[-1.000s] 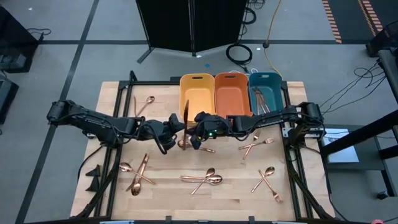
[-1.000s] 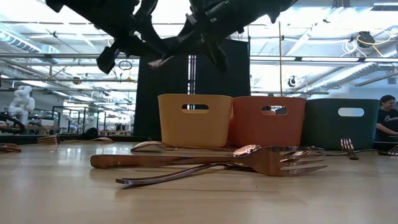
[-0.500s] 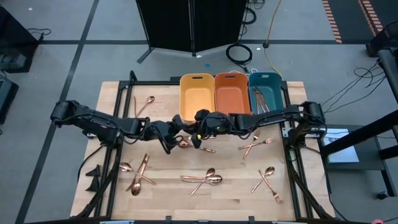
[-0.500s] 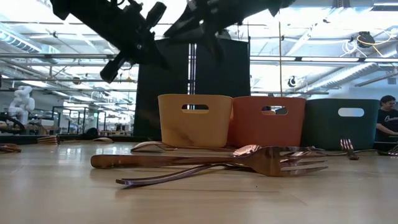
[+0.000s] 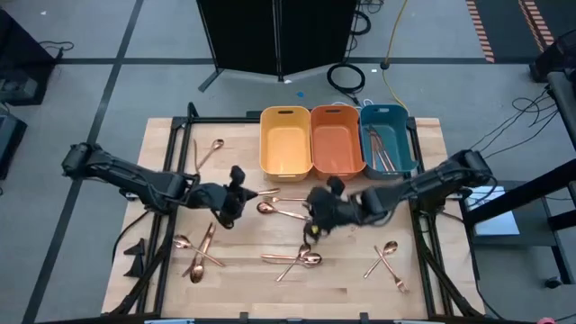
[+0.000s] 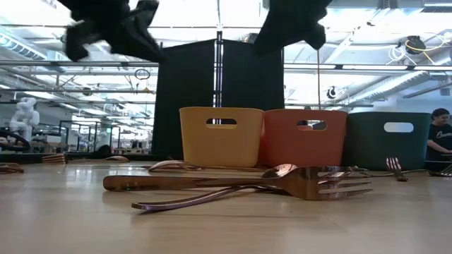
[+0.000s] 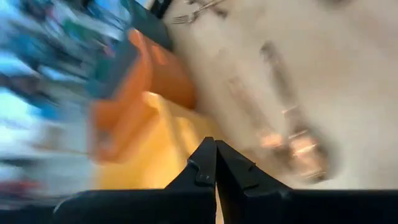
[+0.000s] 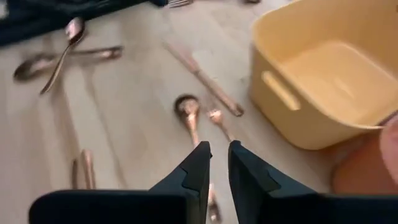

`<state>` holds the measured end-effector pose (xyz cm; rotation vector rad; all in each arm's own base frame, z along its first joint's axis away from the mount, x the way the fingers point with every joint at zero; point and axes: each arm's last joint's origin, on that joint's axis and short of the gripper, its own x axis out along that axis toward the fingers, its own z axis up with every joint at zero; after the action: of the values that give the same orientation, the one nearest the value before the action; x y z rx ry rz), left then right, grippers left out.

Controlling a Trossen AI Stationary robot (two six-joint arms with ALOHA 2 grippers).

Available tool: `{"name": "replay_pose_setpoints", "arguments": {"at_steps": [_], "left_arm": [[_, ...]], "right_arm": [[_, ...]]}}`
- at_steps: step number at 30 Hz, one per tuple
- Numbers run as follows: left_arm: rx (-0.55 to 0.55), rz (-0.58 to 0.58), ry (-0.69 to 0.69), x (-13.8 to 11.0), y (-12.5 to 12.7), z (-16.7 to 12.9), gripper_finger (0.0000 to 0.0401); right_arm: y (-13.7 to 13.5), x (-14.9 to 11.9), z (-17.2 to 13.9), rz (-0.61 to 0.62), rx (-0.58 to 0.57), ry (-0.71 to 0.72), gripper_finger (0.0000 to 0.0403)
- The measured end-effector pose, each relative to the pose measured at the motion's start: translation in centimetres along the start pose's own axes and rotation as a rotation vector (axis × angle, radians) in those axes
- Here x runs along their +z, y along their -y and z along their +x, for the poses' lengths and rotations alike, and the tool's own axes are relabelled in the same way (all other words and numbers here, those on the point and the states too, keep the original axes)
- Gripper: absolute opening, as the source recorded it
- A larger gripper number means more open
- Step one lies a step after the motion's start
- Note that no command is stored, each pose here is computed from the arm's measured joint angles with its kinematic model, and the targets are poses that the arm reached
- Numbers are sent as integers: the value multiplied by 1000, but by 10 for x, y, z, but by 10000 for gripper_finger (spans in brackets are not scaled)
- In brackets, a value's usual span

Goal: Sort silverware
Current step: Put the copper knife into the blue bin

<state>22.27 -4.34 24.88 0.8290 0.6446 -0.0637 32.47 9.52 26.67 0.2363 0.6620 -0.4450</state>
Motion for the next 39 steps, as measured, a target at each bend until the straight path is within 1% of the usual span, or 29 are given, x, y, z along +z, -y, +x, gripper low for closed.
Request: {"name": "replay_pose_setpoints", "arguments": {"at_steps": [2, 3, 6, 11, 14, 17, 20, 24, 25, 28, 30, 33, 35, 39], "left_arm": [[-58, -192, -2, -5, 0, 1, 0], [-75, -259, -11, -9, 1, 4, 0], [-70, -352, -54, -19, 0, 14, 0], [-31, -544, -175, -48, 0, 26, 0], [-29, -640, -284, -66, 1, 27, 0], [-25, -727, -330, -79, 2, 29, 0], [-81, -755, -355, -89, 10, 31, 0], [-91, -761, -384, -100, 18, 33, 0], [-100, -767, -373, -102, 21, 34, 0], [-97, -780, -296, -107, 28, 39, 0], [-78, -793, -235, -109, 32, 42, 0], [-32, -802, -185, -113, 35, 44, 0], [0, -809, -159, -114, 36, 45, 0], [9, -838, -139, -114, 37, 47, 0]], "right_arm": [[-12, -10, 1, -49, 2, 0, 49], [-17, -14, 3, -67, 3, 10, 49], [-25, -23, 11, -117, -14, 15, 49], [-27, -33, 21, -129, -45, -26, 49], [-24, -36, 21, -130, -68, -54, 49], [-24, -35, 24, -126, -62, -36, 49], [-19, -33, 37, -114, -24, 42, 49], [-8, -30, 61, -42, 46, 186, 49], [-5, -32, 67, -37, 75, 193, 49], [5, -37, 87, -6, 81, 183, 49], [11, -39, 98, 22, 54, 165, 49], [16, -46, 113, 50, 26, 137, 49], [17, -49, 120, 58, 27, 127, 49], [17, -49, 126, 75, 50, 138, 49]]}}
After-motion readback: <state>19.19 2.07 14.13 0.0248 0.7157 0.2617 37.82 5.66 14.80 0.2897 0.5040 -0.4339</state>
